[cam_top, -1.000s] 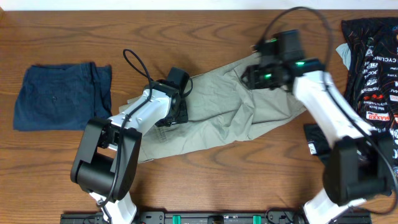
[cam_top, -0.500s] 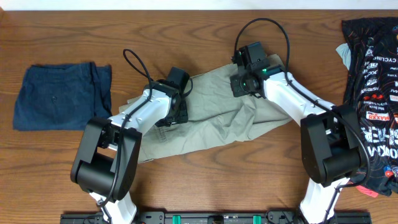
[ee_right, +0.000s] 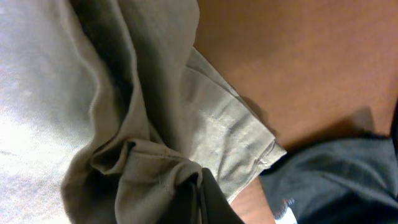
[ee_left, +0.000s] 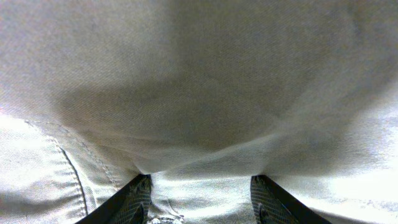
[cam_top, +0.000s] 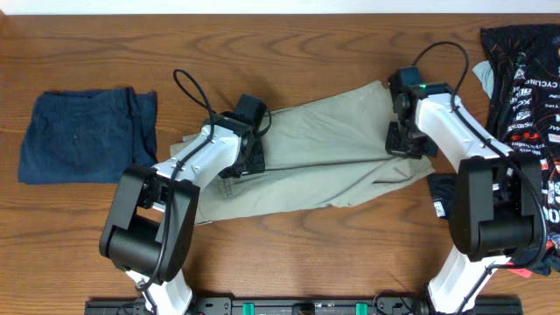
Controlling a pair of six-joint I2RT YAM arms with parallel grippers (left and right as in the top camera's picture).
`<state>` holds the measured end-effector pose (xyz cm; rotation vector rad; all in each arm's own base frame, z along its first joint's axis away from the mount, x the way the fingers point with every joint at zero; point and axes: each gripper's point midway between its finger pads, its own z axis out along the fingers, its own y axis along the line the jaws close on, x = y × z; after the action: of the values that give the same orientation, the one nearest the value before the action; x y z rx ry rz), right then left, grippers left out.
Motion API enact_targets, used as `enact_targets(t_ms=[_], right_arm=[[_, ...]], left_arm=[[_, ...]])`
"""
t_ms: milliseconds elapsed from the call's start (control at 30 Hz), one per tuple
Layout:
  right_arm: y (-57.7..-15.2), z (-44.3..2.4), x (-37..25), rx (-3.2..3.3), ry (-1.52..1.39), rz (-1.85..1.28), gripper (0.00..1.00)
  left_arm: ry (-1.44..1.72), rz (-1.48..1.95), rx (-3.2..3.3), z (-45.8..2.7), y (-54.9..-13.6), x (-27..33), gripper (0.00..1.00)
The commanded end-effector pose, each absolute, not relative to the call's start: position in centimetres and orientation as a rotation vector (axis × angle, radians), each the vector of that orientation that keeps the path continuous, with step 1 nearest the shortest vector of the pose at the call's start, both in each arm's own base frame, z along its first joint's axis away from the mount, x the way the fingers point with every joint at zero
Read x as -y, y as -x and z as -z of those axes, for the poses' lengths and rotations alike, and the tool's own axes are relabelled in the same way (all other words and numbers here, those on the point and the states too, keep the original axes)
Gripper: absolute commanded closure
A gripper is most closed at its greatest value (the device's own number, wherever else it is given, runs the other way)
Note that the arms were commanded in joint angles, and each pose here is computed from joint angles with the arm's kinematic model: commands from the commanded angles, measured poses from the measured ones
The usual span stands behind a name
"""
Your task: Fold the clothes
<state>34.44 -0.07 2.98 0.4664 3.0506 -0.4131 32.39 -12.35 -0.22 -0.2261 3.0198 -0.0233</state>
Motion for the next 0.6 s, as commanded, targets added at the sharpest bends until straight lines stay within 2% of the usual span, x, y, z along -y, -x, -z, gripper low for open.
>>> enact_targets(t_ms=[0, 67, 100, 200, 367, 567], right_arm=[[-34.1, -4.0, 2.8, -2.998, -0.571, 0.52, 0.94], [-33.7, -4.0, 3.6, -3.002, -0.603, 0.539, 0.88], [-33.5, -4.1, 4.1, -3.002, -0.625, 0.552, 0.82], [-32.3, -4.3, 5.9, -2.991, -0.777, 0.604, 0.78], [-31.1, -4.2, 6.8, -3.031, -0.889, 0.529, 0.81], [-32.1, -6.0, 5.6, -3.025, -0.792, 0.332, 0.82]], left_arm=[[0.215, -0.032, -3.087, 2.1, -31.2, 11.7, 0.46], [0.215, -0.034, -3.09, 2.2, -31.1, 11.6, 0.46], [0.214, -0.036, -3.093, 2.2, -31.0, 11.6, 0.47], [0.215, -0.04, -3.098, 2.2, -30.9, 11.6, 0.46], [0.208, -0.041, -3.098, 2.1, -30.9, 11.6, 0.46], [0.15, -0.027, -3.079, -0.1, -31.3, 11.4, 0.46]])
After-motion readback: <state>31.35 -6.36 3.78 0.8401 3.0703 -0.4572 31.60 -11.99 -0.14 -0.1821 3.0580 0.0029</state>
